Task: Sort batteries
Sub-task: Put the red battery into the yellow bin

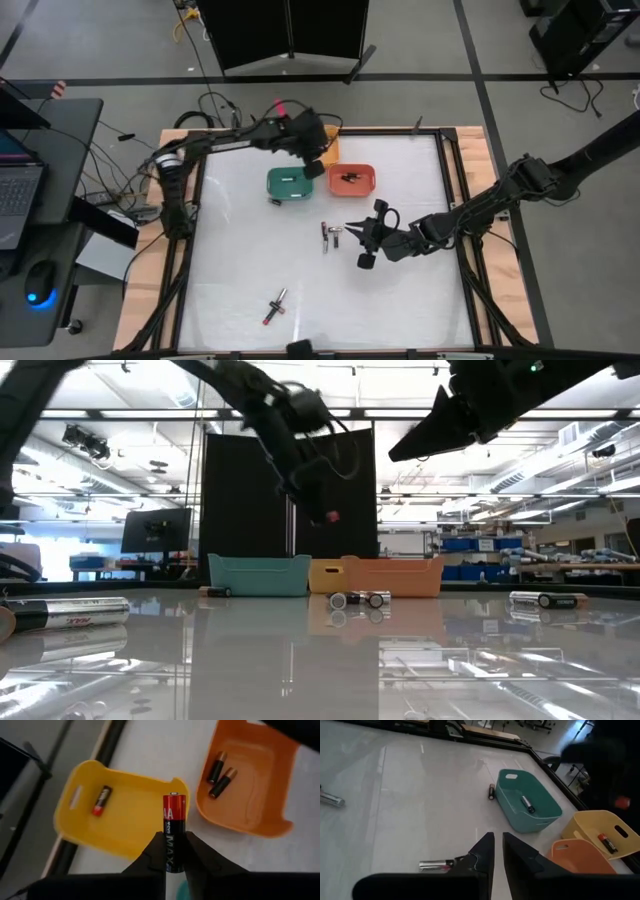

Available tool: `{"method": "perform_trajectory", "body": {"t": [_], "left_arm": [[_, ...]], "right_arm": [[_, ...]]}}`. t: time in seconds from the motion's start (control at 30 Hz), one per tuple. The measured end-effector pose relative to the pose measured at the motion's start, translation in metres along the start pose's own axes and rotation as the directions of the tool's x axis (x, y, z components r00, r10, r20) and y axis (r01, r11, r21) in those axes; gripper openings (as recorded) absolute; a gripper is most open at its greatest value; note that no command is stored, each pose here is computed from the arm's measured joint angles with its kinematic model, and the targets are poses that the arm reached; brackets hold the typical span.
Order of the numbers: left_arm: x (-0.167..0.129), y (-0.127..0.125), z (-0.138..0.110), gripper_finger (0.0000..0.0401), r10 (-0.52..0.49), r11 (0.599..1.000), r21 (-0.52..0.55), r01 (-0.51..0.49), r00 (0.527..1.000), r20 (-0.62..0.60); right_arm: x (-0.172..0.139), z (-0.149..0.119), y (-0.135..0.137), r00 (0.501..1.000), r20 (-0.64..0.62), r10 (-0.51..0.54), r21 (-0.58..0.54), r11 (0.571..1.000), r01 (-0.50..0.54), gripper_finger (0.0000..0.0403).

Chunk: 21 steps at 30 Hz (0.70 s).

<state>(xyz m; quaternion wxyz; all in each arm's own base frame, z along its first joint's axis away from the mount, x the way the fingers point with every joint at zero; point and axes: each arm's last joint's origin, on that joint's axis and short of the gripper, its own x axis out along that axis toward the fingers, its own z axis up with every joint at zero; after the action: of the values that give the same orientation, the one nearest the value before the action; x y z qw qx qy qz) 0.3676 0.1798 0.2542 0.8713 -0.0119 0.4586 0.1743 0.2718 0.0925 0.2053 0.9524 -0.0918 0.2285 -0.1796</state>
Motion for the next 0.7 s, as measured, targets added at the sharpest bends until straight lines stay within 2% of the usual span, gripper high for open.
{"method": "perform_trajectory", "body": {"t": [0.2, 0.37, 0.7], "left_arm": [[0.041, 0.012, 0.009, 0.0044, -0.034, 0.999, 0.027, 0.036, 0.996, -0.088], [0.064, 0.023, 0.009, 0.0044, -0.043, 0.999, 0.018, 0.045, 0.992, -0.120], [0.078, 0.035, 0.002, 0.0044, -0.066, 0.998, -0.016, 0.065, 0.988, -0.139]], "right_arm": [[-0.003, -0.001, 0.004, 1.000, -0.004, 0.013, -0.009, 1.000, -0.013, 0.0047], [-0.003, -0.001, 0.004, 1.000, -0.004, 0.013, -0.009, 1.000, -0.013, 0.0049], [-0.003, -0.001, 0.003, 1.000, -0.005, 0.009, -0.011, 1.000, -0.009, 0.0044]]}}
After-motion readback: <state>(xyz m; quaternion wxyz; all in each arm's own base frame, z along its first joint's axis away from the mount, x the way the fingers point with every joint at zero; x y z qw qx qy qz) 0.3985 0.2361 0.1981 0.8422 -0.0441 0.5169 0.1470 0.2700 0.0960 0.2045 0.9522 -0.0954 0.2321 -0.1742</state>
